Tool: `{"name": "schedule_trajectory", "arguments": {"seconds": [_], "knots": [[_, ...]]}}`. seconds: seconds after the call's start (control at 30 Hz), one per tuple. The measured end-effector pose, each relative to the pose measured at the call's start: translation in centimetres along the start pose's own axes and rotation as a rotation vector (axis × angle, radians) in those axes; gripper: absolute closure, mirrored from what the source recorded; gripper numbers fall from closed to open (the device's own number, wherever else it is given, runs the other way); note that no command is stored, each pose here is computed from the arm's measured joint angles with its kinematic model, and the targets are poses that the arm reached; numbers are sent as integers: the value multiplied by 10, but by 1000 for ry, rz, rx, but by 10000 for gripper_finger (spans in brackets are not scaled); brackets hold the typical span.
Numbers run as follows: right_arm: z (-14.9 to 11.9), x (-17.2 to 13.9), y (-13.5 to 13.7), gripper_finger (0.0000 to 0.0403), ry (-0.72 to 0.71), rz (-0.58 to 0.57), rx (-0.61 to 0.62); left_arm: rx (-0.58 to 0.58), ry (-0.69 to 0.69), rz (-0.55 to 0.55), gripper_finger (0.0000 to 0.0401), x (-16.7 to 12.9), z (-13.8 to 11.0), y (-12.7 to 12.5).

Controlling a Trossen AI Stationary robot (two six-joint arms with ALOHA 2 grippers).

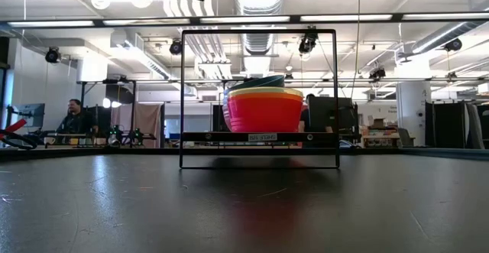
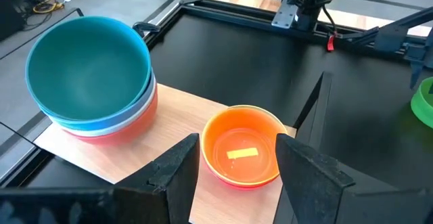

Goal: Place and stack bowls onto a shelf
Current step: Stack the small green bowl on top of the small yellow bowl on the shelf

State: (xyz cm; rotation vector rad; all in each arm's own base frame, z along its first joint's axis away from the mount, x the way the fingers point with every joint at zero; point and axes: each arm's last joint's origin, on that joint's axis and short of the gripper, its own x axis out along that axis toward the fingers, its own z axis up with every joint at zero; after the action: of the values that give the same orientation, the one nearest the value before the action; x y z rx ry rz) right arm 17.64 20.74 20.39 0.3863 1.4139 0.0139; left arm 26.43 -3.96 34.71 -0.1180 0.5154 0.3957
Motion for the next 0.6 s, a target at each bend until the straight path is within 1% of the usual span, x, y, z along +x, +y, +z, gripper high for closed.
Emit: {"name": "schedule_trajectory", "arguments": {"seconds": [0.13,0.23,0.4,0.6], "knots": [[-1,0,4,299,-7,35,-21,0,0,0,223,0,0,0],[-4,1,7,300,-7,35,-54,0,0,0,223,0,0,0],[-14,12,10,300,16,5,-116,1,2,1,223,0,0,0],[-15,28,11,300,42,-46,-172,-1,1,2,223,0,0,0]]}}
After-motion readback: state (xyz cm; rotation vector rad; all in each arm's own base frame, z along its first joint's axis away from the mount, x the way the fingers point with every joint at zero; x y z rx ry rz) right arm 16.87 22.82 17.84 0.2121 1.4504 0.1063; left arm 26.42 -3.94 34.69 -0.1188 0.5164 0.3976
